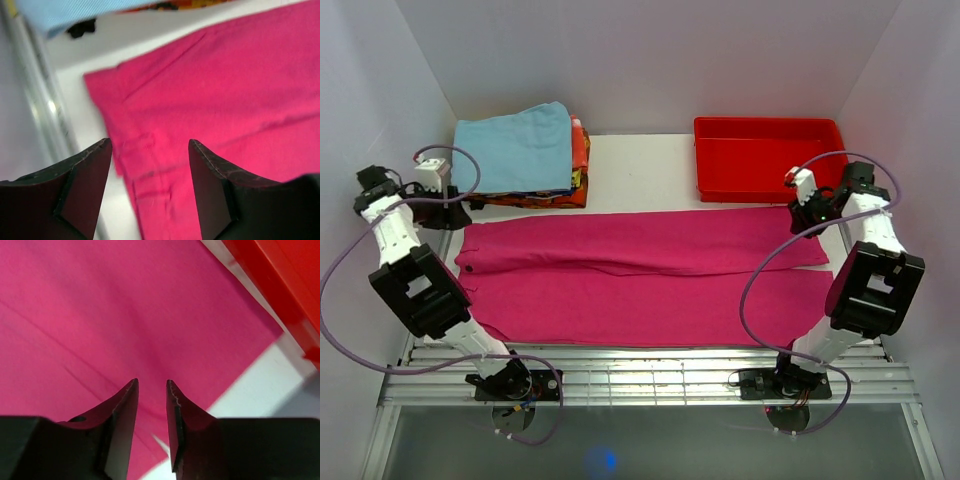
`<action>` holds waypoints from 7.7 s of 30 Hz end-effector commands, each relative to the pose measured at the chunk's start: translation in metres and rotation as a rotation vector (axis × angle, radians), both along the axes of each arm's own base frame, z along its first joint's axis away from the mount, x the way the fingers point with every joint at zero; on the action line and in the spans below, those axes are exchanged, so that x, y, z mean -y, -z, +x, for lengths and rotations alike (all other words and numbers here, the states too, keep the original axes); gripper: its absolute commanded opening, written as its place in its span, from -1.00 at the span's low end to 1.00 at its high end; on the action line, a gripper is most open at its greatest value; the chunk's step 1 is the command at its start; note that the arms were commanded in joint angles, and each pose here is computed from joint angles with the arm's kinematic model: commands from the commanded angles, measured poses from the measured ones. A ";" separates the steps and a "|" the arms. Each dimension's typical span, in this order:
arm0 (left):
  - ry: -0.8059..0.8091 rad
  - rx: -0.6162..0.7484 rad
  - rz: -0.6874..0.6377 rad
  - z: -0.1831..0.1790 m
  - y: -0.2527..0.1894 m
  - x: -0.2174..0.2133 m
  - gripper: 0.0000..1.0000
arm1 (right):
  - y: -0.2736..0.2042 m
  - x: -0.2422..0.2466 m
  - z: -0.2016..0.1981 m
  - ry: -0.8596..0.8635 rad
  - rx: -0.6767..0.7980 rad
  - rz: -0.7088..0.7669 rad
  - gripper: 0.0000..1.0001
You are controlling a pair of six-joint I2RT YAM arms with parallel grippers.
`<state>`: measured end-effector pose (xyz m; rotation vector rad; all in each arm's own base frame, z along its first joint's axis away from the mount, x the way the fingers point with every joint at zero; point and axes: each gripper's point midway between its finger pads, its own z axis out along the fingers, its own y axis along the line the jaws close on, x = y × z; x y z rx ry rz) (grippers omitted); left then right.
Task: Fold and stack the trousers
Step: Flatten the trousers out, then fold the trousers
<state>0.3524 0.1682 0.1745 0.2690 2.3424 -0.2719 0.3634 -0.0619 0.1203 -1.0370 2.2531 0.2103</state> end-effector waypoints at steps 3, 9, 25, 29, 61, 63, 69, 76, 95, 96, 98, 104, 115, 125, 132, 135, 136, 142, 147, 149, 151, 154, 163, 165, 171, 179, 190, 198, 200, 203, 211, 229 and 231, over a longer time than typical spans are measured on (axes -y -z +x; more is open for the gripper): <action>-0.012 -0.059 -0.068 0.057 0.058 0.038 0.41 | 0.039 -0.033 0.030 0.048 0.020 0.031 -0.37; -0.017 -0.192 -0.103 0.077 0.121 0.062 0.22 | 0.102 -0.016 0.040 0.112 -0.030 -0.077 -0.48; -0.129 0.146 -0.066 0.140 0.073 0.080 0.24 | 0.048 -0.023 0.074 0.192 0.142 -0.022 -0.32; -0.061 0.152 -0.061 0.128 0.051 0.090 0.23 | 0.032 -0.030 0.065 0.129 0.149 -0.021 -0.32; 0.353 -0.020 0.012 0.036 0.040 0.082 0.71 | 0.005 0.007 -0.017 -0.178 0.068 -0.204 0.73; 0.343 0.009 0.016 0.046 0.032 0.074 0.74 | -0.005 0.020 0.010 -0.142 0.075 -0.189 0.82; 0.244 0.026 -0.014 0.074 0.037 0.059 0.59 | 0.010 0.022 0.056 0.007 -0.008 -0.028 0.26; 0.141 -0.031 -0.058 0.075 0.060 0.047 0.57 | 0.063 0.049 0.041 0.281 -0.186 -0.042 0.43; 0.289 0.080 0.011 0.104 0.065 0.017 0.19 | 0.125 0.051 -0.102 -0.055 -0.373 -0.288 -0.22; 0.302 0.087 0.010 0.108 0.069 0.016 0.17 | 0.123 0.050 -0.102 -0.100 -0.359 -0.290 -0.22; 0.321 0.111 0.001 0.116 0.069 0.016 0.16 | 0.123 0.052 -0.101 -0.113 -0.352 -0.305 -0.22; 0.363 0.112 -0.010 0.130 0.095 0.022 0.25 | 0.118 0.054 -0.087 -0.115 -0.317 -0.304 -0.21; 0.458 0.040 0.052 0.126 0.154 0.033 0.29 | 0.112 0.052 -0.084 -0.158 -0.306 -0.296 -0.17; 0.635 -0.079 0.049 0.041 0.165 0.048 -0.45 | 0.107 0.040 -0.106 -0.237 -0.301 -0.281 -0.18; 0.683 -0.055 0.121 0.022 0.157 0.050 -0.78 | 0.057 0.015 -0.071 -0.224 -0.121 -0.110 0.16; 0.700 -0.061 0.148 0.020 0.159 0.047 -0.81 | 0.020 0.013 -0.029 -0.184 0.011 -0.033 0.35; 0.706 -0.068 0.154 0.018 0.161 0.048 -0.81 | 0.013 0.014 -0.018 -0.170 0.042 -0.019 0.40; 0.715 -0.044 0.187 0.019 0.157 0.047 -0.83 | 0.003 0.024 0.036 -0.104 0.104 0.058 0.40; 0.716 -0.040 0.201 0.021 0.157 0.045 -0.84 | 0.027 0.027 0.057 -0.126 0.110 0.071 0.41; 0.717 -0.039 0.201 0.022 0.156 0.045 -0.83 | 0.034 0.023 0.062 -0.138 0.112 0.084 0.42; 0.713 -0.037 0.200 0.023 0.155 0.045 -0.84 | 0.044 0.021 0.068 -0.142 0.127 0.084 0.44; 0.713 -0.038 0.202 0.021 0.154 0.045 -0.84 | 0.057 0.025 0.077 -0.125 0.194 0.051 0.50; 0.719 -0.048 0.219 0.019 0.154 0.043 -0.85 | 0.103 0.042 0.084 -0.087 0.145 -0.006 0.74; 0.713 -0.048 0.209 0.020 0.153 0.044 -0.85 | 0.120 0.044 0.075 -0.120 0.066 -0.015 0.74; 0.694 -0.048 0.165 0.026 0.146 0.046 -0.85 | 0.148 0.033 0.027 -0.233 -0.178 0.012 -0.02; 0.654 -0.023 0.115 0.038 0.131 0.048 -0.87 | 0.142 0.024 -0.014 -0.310 -0.265 0.005 -0.84; 0.585 0.064 0.048 0.059 0.099 0.054 -0.96 | 0.056 0.038 0.042 -0.223 -0.120 0.053 -0.83; 0.597 0.057 0.033 0.054 0.107 0.058 -0.95 | 0.051 0.046 0.086 0.046 -0.012 0.172 0.74; 0.594 0.054 0.032 0.053 0.108 0.057 -0.96 | 0.062 0.044 0.082 0.128 -0.040 0.196 0.83; 0.594 0.055 0.026 0.053 0.108 0.058 -0.96 | 0.074 0.052 0.089 0.218 -0.015 0.169 0.86; 0.599 0.038 0.023 0.048 0.115 0.059 -0.96 | 0.071 0.075 0.100 0.366 0.111 0.172 0.93; 0.595 0.019 0.026 0.047 0.124 0.056 -0.96 | 0.103 0.093 0.104 0.514 0.039 0.271 0.83; 0.595 0.019 0.031 0.048 0.124 0.055 -0.96 | 0.119 0.090 0.096 0.489 -0.020 0.258 0.65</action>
